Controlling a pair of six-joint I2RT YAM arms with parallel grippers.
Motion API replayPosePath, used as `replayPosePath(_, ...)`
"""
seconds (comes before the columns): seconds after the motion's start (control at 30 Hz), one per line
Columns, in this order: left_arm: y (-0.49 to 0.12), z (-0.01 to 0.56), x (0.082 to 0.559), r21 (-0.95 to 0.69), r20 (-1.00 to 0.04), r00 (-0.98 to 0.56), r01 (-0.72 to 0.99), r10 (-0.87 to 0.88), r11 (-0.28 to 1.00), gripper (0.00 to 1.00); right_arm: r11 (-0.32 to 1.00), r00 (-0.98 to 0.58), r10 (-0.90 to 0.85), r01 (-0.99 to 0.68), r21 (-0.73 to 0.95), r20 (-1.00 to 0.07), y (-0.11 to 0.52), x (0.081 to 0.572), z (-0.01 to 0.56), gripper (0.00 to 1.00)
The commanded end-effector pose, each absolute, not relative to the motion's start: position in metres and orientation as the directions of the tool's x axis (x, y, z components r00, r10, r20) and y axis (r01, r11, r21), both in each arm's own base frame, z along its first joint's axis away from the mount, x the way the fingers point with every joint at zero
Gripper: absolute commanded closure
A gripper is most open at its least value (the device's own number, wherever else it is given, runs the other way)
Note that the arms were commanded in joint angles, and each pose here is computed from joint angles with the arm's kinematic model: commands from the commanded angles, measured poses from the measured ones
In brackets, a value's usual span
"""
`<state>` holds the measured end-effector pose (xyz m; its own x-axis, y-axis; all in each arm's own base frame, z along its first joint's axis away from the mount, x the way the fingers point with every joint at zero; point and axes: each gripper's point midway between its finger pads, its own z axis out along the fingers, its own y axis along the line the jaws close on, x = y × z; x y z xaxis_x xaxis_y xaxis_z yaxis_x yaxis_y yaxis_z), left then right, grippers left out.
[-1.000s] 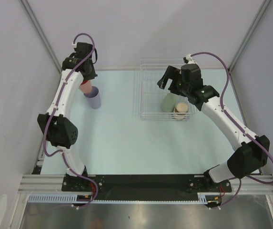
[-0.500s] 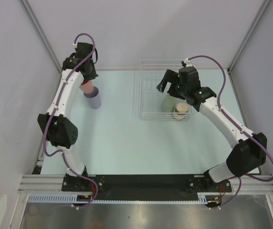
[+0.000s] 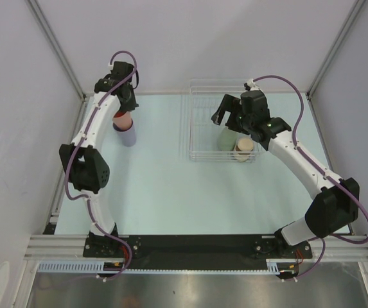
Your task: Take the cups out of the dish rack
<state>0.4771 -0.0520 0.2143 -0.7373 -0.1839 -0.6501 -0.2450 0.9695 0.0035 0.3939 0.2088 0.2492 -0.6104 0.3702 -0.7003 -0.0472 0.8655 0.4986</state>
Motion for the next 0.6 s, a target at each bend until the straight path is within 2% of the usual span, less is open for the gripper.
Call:
replayPosePath(0.0,-0.056,0.213,0.483,-0.008,-0.662,-0.725,-0.246,-0.189,0.969,1.0,0.869,-0.593,0.363,-0.063,0.491,-0.719,0.211,0.399,0.251,0.0)
replayPosePath(0.03,-0.055,0.212,0.483,-0.006,-0.66,-0.727,-0.25,-0.192,0.968,1.0,0.869,-0.593,0.363,-0.063,0.491,-0.719,0.211,0.399,0.251,0.0)
replayPosePath(0.17,-0.055,0.208,0.483,-0.003,-0.654,-0.731,-0.255,-0.195,0.967,0.78,0.87,-0.593,0.363,-0.061,0.489,-0.719,0.211,0.4,0.25,0.0)
replayPosePath(0.27,-0.054,0.212,0.484,-0.004,-0.663,-0.721,-0.262,-0.199,0.965,0.69,0.868,-0.591,0.367,-0.06,0.493,-0.718,0.21,0.401,0.252,0.0)
replayPosePath(0.3,-0.053,0.214,0.483,-0.005,-0.666,-0.719,-0.263,-0.199,0.965,0.64,0.868,-0.589,0.366,-0.063,0.493,-0.72,0.211,0.401,0.252,0.0)
replayPosePath(0.33,-0.053,0.215,0.482,-0.005,-0.668,-0.716,-0.267,-0.202,0.964,0.55,0.868,-0.591,0.367,-0.061,0.493,-0.718,0.211,0.401,0.251,0.0)
replayPosePath(0.37,-0.053,0.218,0.483,-0.008,-0.673,-0.711,-0.268,-0.203,0.964,0.52,0.866,-0.592,0.369,-0.06,0.496,-0.716,0.211,0.401,0.251,0.0)
replayPosePath(0.43,-0.052,0.222,0.482,-0.013,-0.679,-0.703,-0.276,-0.211,0.961,0.46,0.866,-0.591,0.37,-0.061,0.497,-0.717,0.211,0.401,0.252,0.01)
replayPosePath(0.57,-0.052,0.248,0.477,-0.05,-0.714,-0.658,-0.29,-0.237,0.956,0.44,0.887,-0.569,0.339,-0.071,0.456,-0.749,0.205,0.403,0.258,0.0)
